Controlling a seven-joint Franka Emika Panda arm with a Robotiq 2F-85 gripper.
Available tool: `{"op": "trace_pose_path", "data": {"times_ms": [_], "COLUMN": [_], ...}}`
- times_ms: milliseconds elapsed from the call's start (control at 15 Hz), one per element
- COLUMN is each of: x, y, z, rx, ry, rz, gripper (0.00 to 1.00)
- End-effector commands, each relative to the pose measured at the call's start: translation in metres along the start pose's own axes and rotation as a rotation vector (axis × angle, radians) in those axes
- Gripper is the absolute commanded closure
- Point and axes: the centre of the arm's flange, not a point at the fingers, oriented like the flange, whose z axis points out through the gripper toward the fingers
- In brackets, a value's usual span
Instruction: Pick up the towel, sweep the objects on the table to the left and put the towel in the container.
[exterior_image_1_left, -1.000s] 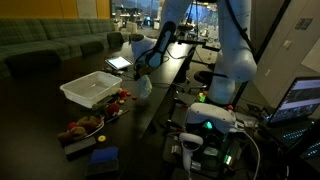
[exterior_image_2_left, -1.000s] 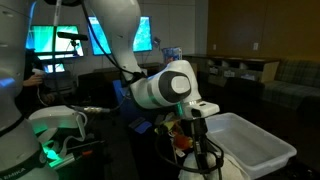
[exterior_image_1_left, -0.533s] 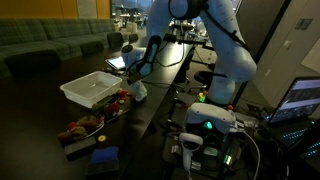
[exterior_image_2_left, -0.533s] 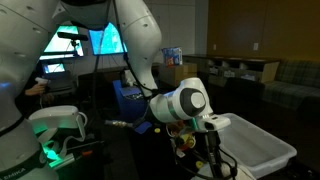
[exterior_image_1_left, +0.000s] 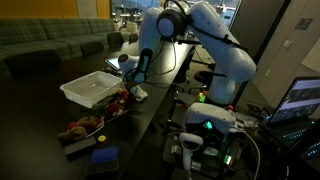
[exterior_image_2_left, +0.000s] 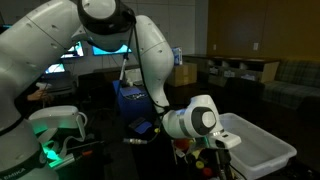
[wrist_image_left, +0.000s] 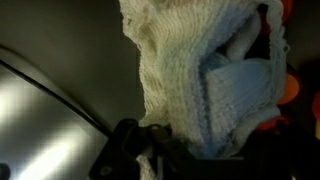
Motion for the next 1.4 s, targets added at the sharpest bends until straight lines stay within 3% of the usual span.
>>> {"op": "trace_pose_path", "data": {"times_ms": [0,467,1333], "x": [0.008,-0.015,-0.084], "y": [-0.02,-0.048,-0.104], "z": [0.02,0.015,-0.051], "rx": [0.042,0.192,0.467], "ry": [0.007,-0.031,-0.027], "rz": [-0.003,-0.032,-0.186], "gripper": [0.96,0.96,0.96]}}
